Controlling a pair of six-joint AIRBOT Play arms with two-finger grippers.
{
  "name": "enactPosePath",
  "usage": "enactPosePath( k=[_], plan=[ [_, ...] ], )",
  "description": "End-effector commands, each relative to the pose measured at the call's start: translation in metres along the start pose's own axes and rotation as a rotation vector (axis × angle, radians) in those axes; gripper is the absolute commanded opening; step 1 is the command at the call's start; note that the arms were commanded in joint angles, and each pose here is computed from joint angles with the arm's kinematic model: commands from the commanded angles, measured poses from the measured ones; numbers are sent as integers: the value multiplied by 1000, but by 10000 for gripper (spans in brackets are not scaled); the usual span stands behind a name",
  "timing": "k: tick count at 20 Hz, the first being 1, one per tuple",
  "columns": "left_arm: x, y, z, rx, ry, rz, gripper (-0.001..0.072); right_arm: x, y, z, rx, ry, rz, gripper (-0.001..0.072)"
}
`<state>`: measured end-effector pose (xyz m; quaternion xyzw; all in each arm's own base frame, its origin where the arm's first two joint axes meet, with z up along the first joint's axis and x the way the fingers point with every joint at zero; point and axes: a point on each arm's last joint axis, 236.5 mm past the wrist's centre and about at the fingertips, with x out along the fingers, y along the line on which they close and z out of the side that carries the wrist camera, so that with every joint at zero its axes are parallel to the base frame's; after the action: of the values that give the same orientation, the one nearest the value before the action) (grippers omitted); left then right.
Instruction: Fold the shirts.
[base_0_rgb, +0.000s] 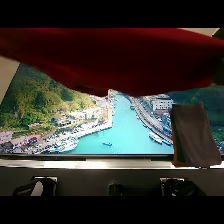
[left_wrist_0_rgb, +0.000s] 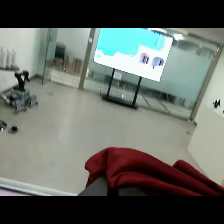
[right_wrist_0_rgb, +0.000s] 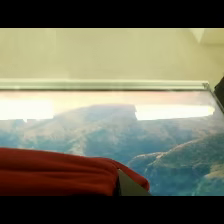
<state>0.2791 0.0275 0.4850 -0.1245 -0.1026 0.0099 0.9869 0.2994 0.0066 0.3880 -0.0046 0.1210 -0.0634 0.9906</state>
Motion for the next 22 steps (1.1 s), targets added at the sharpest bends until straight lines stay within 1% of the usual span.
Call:
enactPosePath(
  k=[1, 3, 4, 5, 7, 9, 10, 12, 13, 15, 16, 20, 21, 22],
  plan=[
    [-37, -9, 40, 19, -132, 20, 27, -26, -1, -14, 85, 78, 61, 40],
    [-30, -4, 32, 75, -102, 34, 27, -24, 21, -61, 51, 286, 117, 42],
    [-20, 2, 22, 77, -68, 41, 27, -24, 31, -93, 13, 426, 131, 42],
    [-7, 11, 5, 95, -13, 50, 27, -27, 48, -136, -27, 616, 167, 41],
    [27, 37, -54, 131, 160, 72, 27, -41, 98, -222, -75, 976, 312, 41],
    [59, 73, -138, 114, 363, 100, 28, -40, 149, -293, -23, 1177, 452, 40],
    [70, 91, -184, 97, 462, 113, 27, -22, 164, -321, 12, 1184, 463, 40],
    [85, 118, -284, 37, 672, 130, 28, 27, 170, -371, 41, 1157, 372, 41],
    [90, 125, -325, 14, 751, 132, 28, 51, 169, -385, 38, 1136, 317, 41],
    [101, 130, -391, -15, 870, 125, 28, 99, 178, -400, 40, 1052, 270, 41],
    [107, 130, -415, -18, 898, 121, 27, 120, 185, -405, 104, 1021, 257, 41],
    [104, 114, -498, -48, 1056, 89, 29, 176, 186, -417, 551, 994, 131, 41],
    [98, 106, -510, -59, 1097, 78, 30, 184, 186, -413, 610, 977, 132, 41],
    [92, 99, -518, -59, 1132, 61, 38, 190, 183, -407, 630, 954, 137, 45]
  ],
)
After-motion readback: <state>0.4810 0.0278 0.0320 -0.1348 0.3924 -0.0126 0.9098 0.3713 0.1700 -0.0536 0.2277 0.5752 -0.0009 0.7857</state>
